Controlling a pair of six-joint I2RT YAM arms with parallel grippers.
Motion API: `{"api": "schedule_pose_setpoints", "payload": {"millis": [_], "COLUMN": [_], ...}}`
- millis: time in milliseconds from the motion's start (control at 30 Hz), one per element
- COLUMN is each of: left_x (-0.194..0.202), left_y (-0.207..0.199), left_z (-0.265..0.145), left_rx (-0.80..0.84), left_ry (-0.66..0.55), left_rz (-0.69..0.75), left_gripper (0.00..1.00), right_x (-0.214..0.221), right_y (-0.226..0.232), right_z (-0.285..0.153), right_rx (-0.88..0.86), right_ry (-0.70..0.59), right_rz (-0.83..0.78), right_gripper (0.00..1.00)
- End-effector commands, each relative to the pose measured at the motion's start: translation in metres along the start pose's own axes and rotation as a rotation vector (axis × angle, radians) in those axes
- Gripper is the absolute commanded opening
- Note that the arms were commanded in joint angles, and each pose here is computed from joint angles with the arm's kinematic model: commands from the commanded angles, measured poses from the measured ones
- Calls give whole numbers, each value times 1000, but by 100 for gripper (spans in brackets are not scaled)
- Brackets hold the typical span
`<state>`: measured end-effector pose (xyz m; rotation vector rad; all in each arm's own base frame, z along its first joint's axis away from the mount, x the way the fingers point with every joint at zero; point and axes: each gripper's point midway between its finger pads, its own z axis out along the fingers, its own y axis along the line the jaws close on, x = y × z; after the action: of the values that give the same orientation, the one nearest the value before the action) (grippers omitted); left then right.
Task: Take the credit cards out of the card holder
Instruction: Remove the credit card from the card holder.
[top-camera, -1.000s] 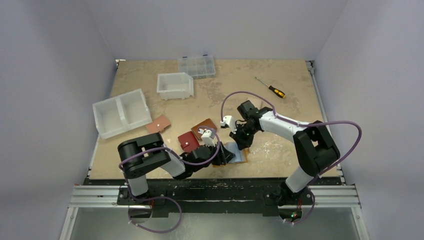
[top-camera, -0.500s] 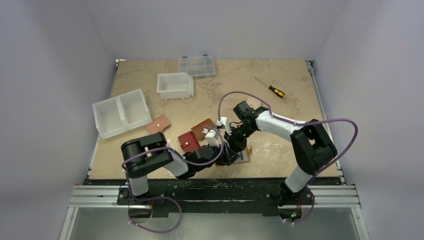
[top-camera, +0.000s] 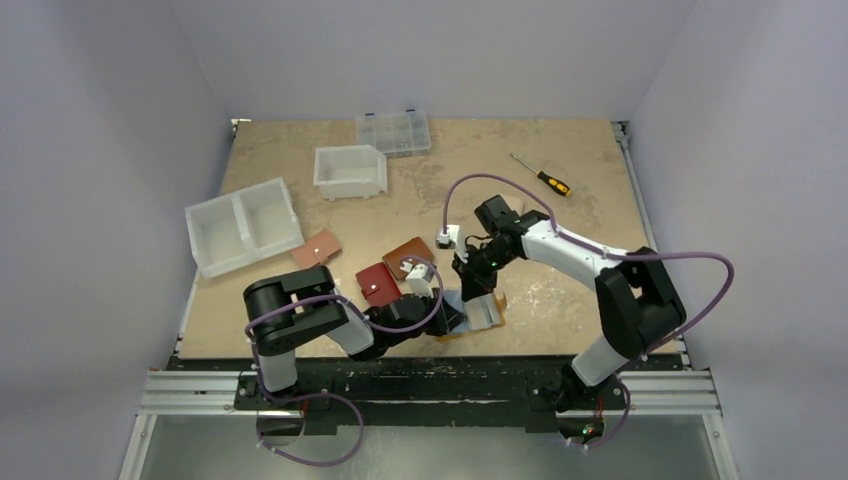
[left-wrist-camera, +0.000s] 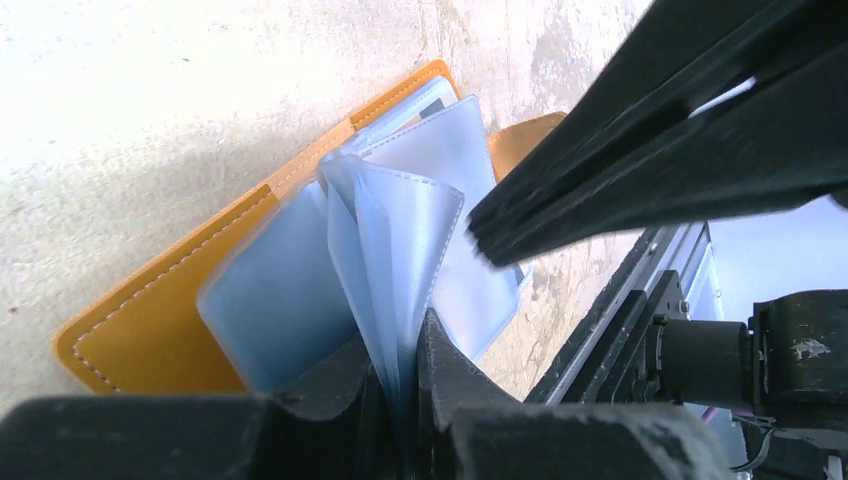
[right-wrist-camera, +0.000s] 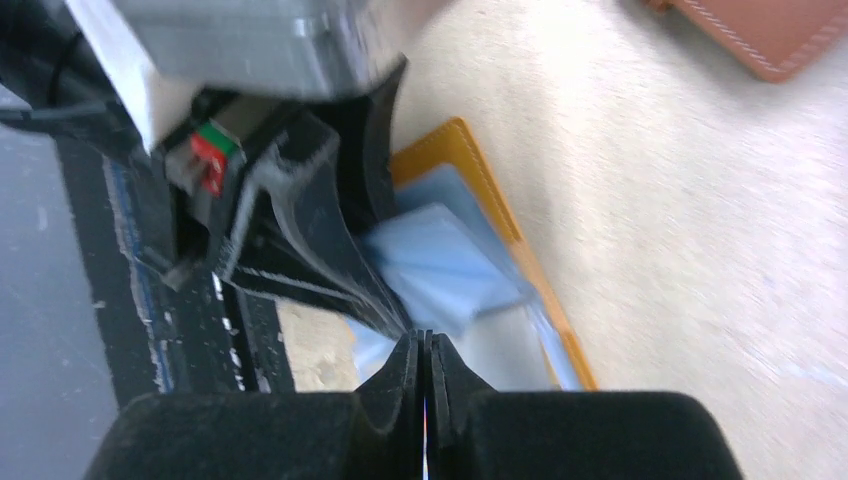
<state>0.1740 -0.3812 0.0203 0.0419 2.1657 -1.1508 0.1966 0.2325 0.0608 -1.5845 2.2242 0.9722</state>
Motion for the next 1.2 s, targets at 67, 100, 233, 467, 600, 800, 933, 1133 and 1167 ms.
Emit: {"api": "schedule_pose_setpoints", "payload": {"millis": [67,100,233,467,600,800,933,1133,1167], "left_x": [9,9,10,15,13,17,19,17,17], "left_y": [43,44,42,40,33,27,25,25,25], "left_z": [-15,-15,-13,-11,-11,-8,-8,-9,-9], "left_rx": [-131,-130,-117,-76,-44,-14,-9,-18,-21], "left_ry": [17,17,27,32,27,46,51,49,48], "left_rz": [-1,-3,-5,-34,-29,-22,-15,9,15], "left_gripper": [9,9,10,9,10,21,28,40,43], "right_x": [12,20,26,40,40,35,31,20,18], "right_y": [-35,-37,-36,-44,-43,-32,-23,-12,-10], "right_z": [-33,-33,-33,-21,-15,0,6,8,8], "right_rx": [298,318,311,308,297,233,172,104,93], "right_ry": [40,65,89,153,155,163,147,111,105], "right_rz": [-74,-78,-84,-42,-37,-46,-46,-45,-46], "right_gripper": [6,6,5,3,2,2,2,1,1]}}
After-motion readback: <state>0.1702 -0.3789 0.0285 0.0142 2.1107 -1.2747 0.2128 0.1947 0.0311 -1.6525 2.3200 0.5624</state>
